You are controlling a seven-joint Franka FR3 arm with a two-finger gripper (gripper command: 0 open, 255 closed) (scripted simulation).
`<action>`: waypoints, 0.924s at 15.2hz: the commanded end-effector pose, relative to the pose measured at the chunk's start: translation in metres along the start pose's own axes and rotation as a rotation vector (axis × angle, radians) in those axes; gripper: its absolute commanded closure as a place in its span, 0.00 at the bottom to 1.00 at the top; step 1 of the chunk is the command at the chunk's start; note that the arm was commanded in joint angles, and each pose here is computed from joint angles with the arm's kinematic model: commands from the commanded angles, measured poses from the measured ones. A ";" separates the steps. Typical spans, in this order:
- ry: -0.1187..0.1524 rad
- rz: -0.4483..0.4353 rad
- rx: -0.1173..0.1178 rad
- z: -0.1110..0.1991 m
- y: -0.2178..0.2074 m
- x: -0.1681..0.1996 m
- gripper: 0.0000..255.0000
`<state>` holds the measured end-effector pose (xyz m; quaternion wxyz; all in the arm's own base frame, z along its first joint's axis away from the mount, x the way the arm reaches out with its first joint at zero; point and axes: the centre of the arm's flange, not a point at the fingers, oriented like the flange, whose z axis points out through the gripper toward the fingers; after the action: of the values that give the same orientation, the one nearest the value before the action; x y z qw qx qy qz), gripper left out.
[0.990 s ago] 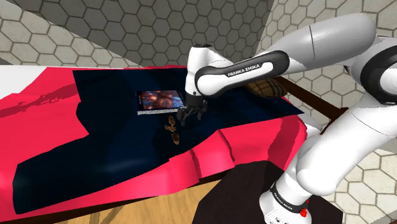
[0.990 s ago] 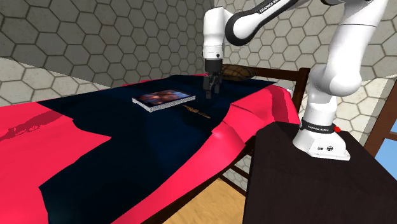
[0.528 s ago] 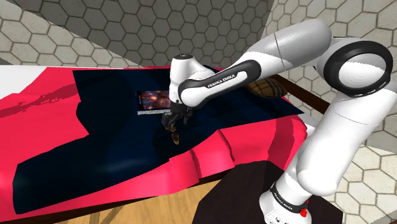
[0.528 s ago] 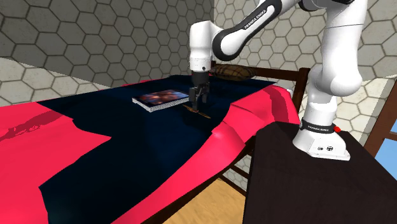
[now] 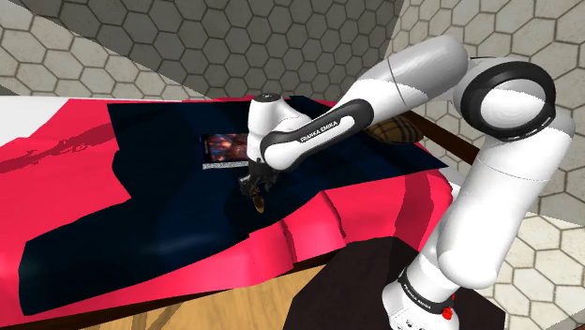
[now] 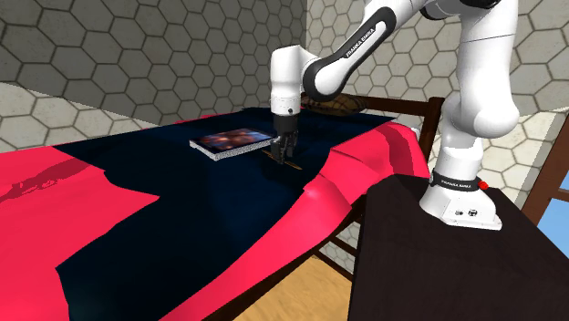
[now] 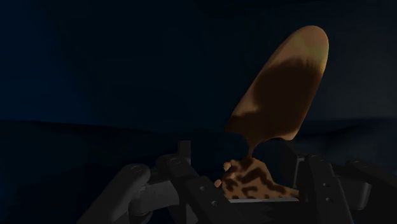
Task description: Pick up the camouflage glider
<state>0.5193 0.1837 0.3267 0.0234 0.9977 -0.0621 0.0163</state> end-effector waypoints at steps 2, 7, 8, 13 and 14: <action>0.000 0.000 0.000 0.001 0.000 0.000 1.00; 0.000 0.000 0.000 0.001 0.000 0.000 1.00; 0.000 0.000 0.000 0.001 0.000 0.000 1.00; 0.000 0.000 0.000 -0.021 0.001 0.001 1.00; 0.000 0.000 0.000 -0.026 0.001 0.001 1.00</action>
<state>0.5189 0.1842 0.3477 0.0233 0.9977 -0.0620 0.0167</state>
